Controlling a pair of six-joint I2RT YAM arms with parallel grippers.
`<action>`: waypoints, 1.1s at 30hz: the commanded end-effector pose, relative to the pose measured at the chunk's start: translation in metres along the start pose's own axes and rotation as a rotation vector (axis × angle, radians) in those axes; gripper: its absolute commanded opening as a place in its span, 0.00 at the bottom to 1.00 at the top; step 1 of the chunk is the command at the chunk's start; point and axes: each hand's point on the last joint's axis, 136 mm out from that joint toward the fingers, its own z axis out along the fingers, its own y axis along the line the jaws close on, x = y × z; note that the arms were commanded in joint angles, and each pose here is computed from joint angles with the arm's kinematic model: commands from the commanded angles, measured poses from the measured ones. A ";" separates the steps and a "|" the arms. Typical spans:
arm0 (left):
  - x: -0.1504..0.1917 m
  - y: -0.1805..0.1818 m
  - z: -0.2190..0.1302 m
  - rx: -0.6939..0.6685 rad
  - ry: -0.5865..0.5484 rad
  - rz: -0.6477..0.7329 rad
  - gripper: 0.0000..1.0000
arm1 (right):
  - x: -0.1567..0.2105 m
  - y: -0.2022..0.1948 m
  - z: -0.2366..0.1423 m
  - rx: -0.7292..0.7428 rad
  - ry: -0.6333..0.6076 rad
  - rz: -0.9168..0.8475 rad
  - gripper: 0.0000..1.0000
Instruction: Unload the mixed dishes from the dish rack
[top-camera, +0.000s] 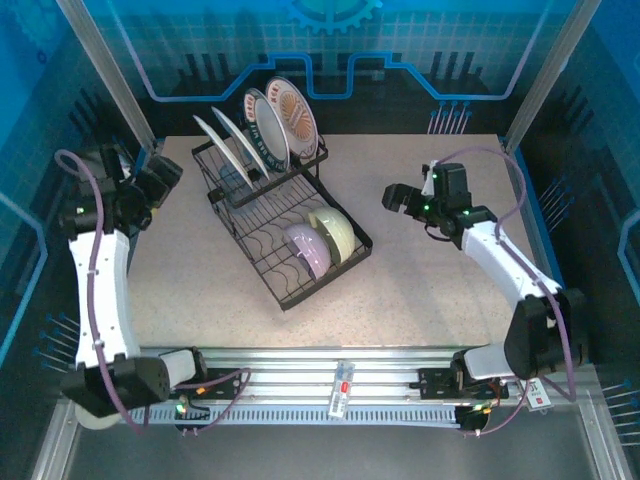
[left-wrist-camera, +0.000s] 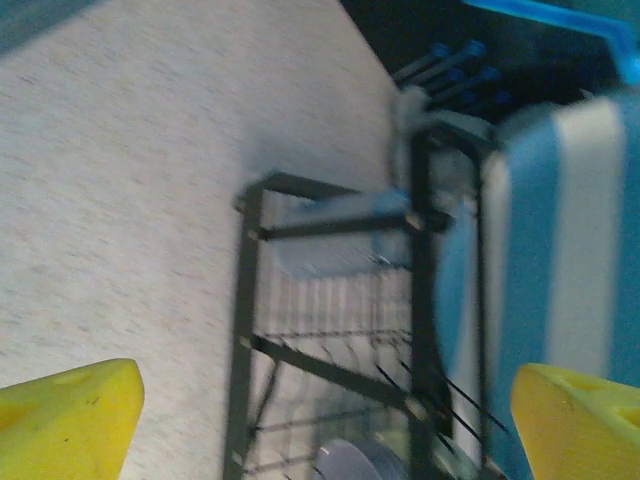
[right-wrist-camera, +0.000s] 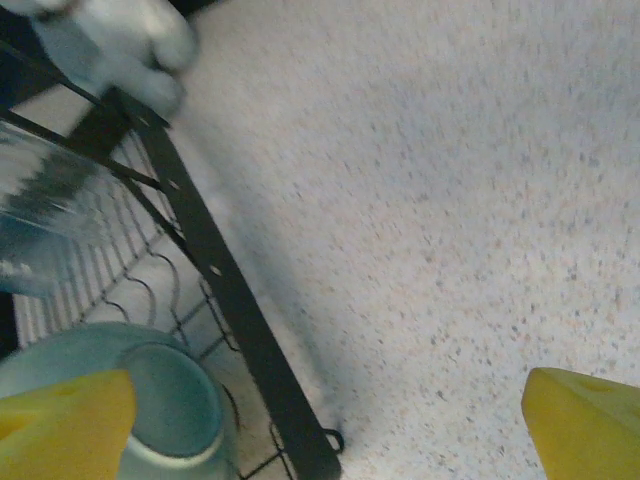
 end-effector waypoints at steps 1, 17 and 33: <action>0.018 -0.020 -0.016 0.088 0.008 -0.055 0.93 | -0.027 0.019 -0.020 -0.075 -0.079 0.008 1.00; 0.066 -0.119 -0.047 0.243 0.130 0.205 0.72 | -0.063 0.051 -0.056 -0.142 -0.179 0.004 1.00; 0.054 -0.135 0.005 0.096 0.139 0.249 0.53 | -0.064 0.082 -0.077 -0.281 -0.176 0.011 1.00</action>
